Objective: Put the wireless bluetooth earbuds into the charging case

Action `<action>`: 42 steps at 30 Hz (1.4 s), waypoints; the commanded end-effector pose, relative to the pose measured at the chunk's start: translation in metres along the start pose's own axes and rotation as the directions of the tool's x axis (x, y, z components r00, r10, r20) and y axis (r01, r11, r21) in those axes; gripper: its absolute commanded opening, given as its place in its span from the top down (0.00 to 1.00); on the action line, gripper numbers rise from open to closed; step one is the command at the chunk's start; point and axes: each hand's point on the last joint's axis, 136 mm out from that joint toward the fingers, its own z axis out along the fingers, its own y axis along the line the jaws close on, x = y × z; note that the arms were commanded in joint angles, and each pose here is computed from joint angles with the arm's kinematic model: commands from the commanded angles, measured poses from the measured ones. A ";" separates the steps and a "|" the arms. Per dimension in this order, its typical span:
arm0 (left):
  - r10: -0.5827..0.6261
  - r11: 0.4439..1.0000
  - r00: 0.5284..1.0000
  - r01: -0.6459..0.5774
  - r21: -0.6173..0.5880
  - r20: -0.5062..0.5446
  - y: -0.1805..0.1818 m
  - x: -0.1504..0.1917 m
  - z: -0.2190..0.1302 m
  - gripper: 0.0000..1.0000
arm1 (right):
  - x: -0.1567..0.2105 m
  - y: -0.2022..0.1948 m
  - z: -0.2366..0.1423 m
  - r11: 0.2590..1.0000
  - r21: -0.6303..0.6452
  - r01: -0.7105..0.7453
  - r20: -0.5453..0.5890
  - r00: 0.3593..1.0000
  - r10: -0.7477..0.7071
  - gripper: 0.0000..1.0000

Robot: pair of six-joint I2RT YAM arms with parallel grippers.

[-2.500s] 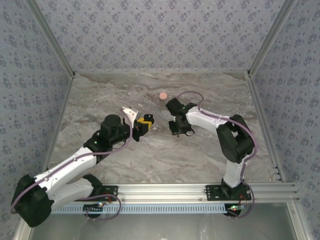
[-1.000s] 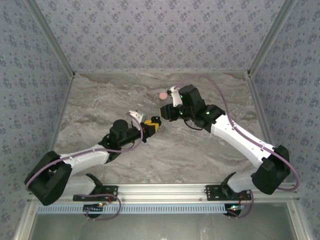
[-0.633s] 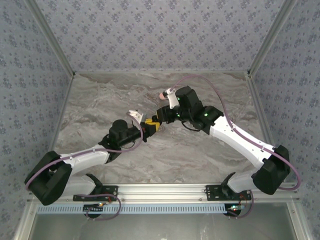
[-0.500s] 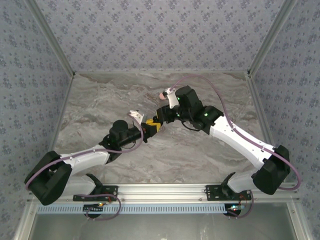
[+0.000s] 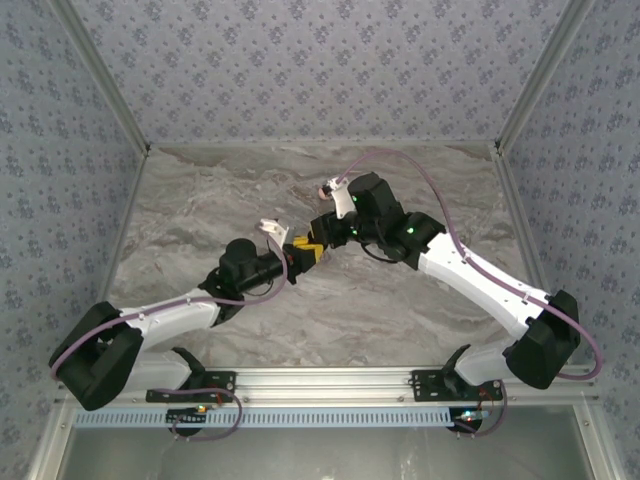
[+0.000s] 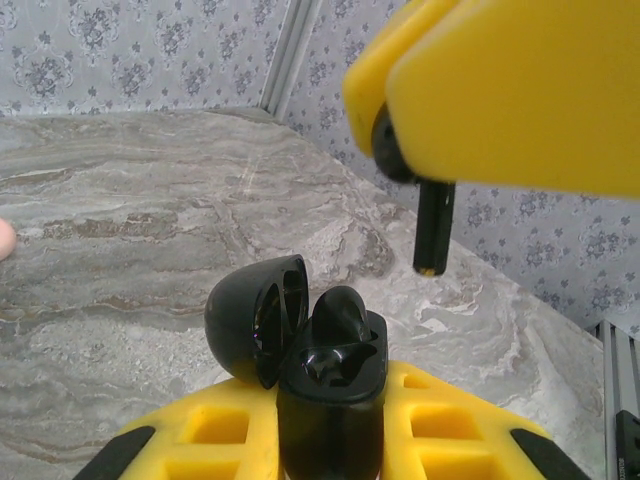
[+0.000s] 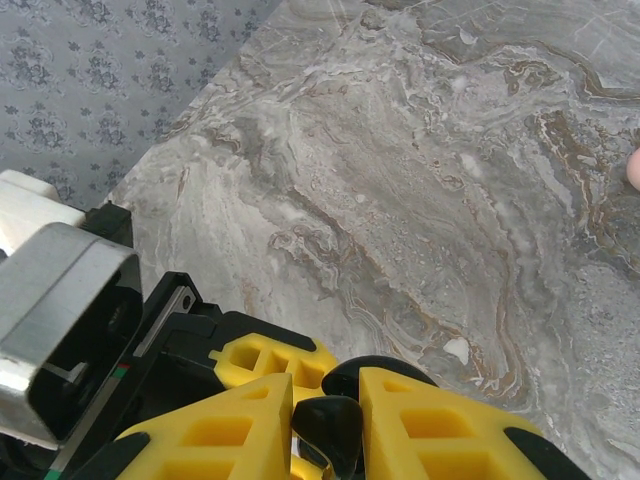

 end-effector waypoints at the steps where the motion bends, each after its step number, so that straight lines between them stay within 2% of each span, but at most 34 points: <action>1: 0.012 0.999 0.997 -0.015 0.046 0.075 -0.016 -0.032 0.003 0.79 | -0.010 0.003 -0.002 0.999 0.013 0.032 0.017 0.999 -0.032 0.76; 19: 0.017 0.998 0.997 -0.022 0.051 0.082 -0.022 -0.041 -0.003 0.79 | -0.007 -0.001 0.002 0.998 0.045 0.044 0.005 0.999 -0.044 0.76; 42: -0.014 0.999 0.997 0.012 0.032 0.079 -0.019 -0.044 -0.002 0.79 | -0.001 0.004 0.005 0.999 0.026 0.047 -0.012 0.999 -0.046 0.76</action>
